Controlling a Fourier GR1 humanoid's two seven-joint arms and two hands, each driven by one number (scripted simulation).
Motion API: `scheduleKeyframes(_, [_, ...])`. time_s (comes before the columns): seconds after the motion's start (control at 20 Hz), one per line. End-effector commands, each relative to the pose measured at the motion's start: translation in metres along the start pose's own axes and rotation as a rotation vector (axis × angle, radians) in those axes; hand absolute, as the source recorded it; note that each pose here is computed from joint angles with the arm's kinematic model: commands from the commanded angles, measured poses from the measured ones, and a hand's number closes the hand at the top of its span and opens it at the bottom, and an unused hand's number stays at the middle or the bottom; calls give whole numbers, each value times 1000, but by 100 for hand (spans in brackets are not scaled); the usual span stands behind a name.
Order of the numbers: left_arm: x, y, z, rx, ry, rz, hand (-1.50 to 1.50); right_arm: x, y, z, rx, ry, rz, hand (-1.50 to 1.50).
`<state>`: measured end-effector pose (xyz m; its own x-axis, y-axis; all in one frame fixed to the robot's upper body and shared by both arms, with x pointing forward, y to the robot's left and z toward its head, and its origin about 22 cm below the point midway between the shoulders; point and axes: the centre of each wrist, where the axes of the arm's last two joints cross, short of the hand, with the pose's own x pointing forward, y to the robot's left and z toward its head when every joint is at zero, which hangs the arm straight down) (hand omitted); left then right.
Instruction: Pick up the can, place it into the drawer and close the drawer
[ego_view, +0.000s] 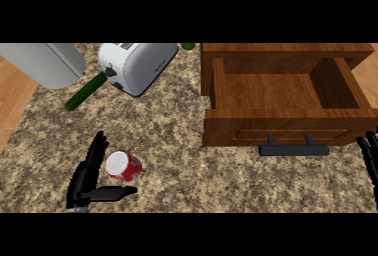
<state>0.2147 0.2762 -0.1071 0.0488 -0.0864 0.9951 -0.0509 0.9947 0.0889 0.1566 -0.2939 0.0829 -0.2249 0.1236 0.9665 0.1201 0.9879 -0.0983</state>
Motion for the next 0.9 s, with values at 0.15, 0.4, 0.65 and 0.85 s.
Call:
scheduleKeyframes(0.15, [0, -15, -13, 10, -10, 9, -150, 16, 1, -6, -4, -5, 0, -150])
scheduleKeyframes(0.4, [1, -14, -30, -18, 2, 27, -150, 13, -9, 3, 1, 6, 9, -150])
scheduleKeyframes(0.65, [-1, -56, -35, -44, -14, 9, -150, 3, 7, 12, -10, -16, -9, -150])
scheduleKeyframes(0.85, [10, -33, -48, -80, -28, 26, -150, 2, -3, -5, 5, -8, -13, -150])
